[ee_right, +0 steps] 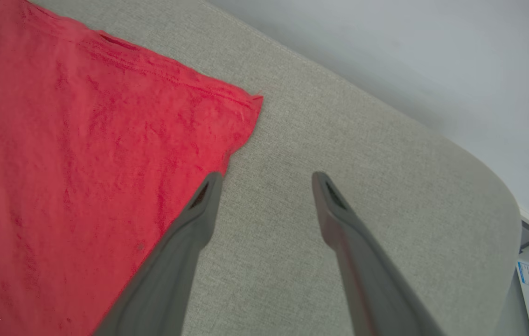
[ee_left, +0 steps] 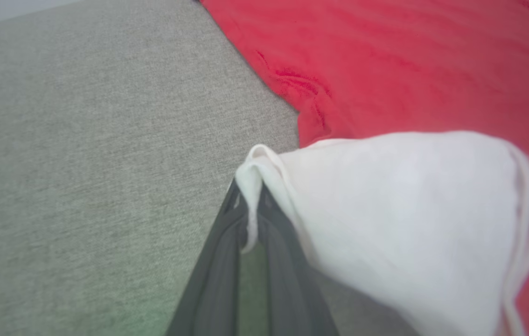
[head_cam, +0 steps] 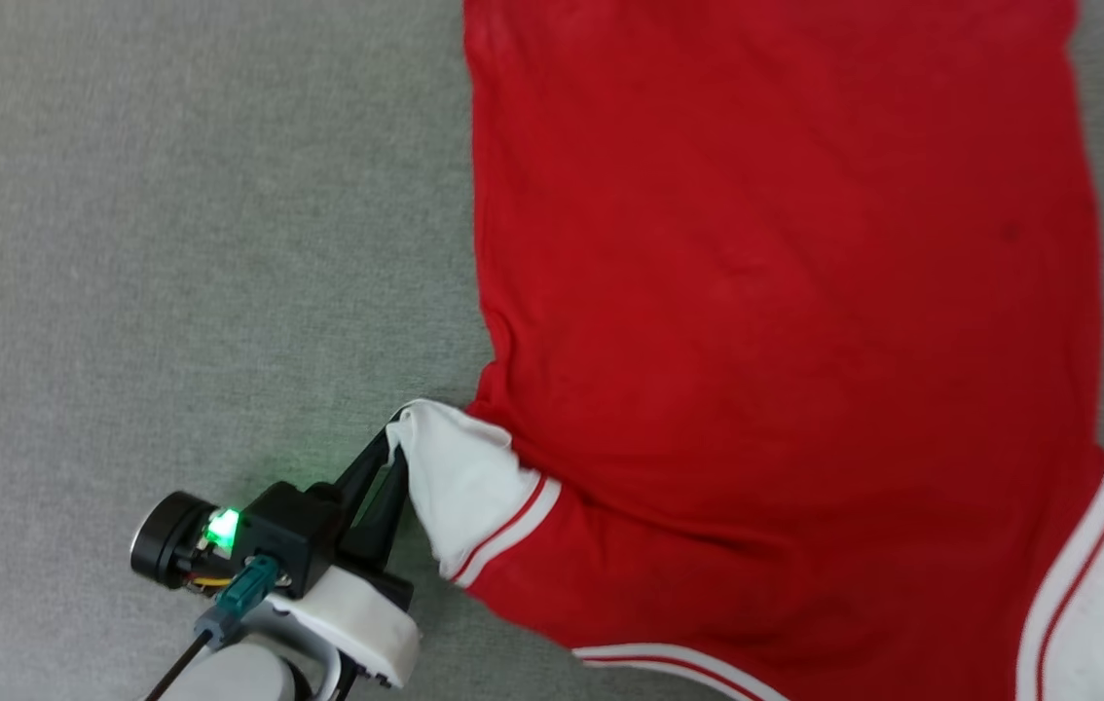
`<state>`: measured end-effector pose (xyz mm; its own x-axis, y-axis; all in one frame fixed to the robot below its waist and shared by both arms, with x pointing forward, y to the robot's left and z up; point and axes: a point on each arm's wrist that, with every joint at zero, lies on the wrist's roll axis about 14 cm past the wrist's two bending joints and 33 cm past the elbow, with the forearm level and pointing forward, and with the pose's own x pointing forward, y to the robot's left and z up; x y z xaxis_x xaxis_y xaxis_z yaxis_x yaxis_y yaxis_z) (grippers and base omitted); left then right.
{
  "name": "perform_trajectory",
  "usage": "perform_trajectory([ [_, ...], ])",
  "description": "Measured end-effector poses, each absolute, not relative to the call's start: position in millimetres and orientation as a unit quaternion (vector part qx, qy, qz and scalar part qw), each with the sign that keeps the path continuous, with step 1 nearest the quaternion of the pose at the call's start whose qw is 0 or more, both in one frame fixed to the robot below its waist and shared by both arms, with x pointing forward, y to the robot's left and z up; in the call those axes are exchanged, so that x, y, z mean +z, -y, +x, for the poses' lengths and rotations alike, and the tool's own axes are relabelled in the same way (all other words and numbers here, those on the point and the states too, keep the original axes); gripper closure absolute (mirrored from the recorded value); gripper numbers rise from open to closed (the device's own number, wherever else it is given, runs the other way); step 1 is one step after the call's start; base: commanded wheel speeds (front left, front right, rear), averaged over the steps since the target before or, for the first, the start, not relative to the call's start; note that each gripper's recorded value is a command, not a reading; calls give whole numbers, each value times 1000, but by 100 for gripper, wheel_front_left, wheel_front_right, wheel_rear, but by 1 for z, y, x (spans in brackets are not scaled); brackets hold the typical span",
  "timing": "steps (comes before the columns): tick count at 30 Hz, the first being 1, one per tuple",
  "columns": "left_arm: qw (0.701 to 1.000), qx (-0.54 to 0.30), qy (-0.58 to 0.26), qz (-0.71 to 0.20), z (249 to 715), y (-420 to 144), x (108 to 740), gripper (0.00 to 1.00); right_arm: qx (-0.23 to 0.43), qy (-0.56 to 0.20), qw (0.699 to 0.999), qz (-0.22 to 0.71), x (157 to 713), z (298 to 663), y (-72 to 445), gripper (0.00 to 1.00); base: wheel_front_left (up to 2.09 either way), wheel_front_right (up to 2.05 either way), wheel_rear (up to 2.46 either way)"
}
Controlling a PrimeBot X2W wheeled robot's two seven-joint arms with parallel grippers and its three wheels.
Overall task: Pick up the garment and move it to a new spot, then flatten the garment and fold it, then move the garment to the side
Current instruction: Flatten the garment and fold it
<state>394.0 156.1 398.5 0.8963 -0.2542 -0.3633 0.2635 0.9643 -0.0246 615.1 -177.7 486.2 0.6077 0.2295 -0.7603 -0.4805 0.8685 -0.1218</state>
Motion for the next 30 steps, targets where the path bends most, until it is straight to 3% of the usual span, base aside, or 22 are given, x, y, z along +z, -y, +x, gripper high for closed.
perform_trajectory([
  [9,973,-116,-198,18,404,-162,379,100,213,-502,829,-122,404,645,145,0,0,0,0],
  [18,971,-119,-206,27,406,-163,366,100,232,-545,796,-123,343,639,126,0,0,0,0],
  [19,971,-120,-206,27,406,-163,366,100,233,-542,798,-121,344,639,125,55,0,0,0],
  [20,971,-119,-205,28,406,-163,367,100,234,-538,801,-119,346,639,125,100,0,0,0],
  [30,974,-103,-199,32,387,-172,386,100,259,-451,844,-129,410,627,118,100,0,0,0],
])
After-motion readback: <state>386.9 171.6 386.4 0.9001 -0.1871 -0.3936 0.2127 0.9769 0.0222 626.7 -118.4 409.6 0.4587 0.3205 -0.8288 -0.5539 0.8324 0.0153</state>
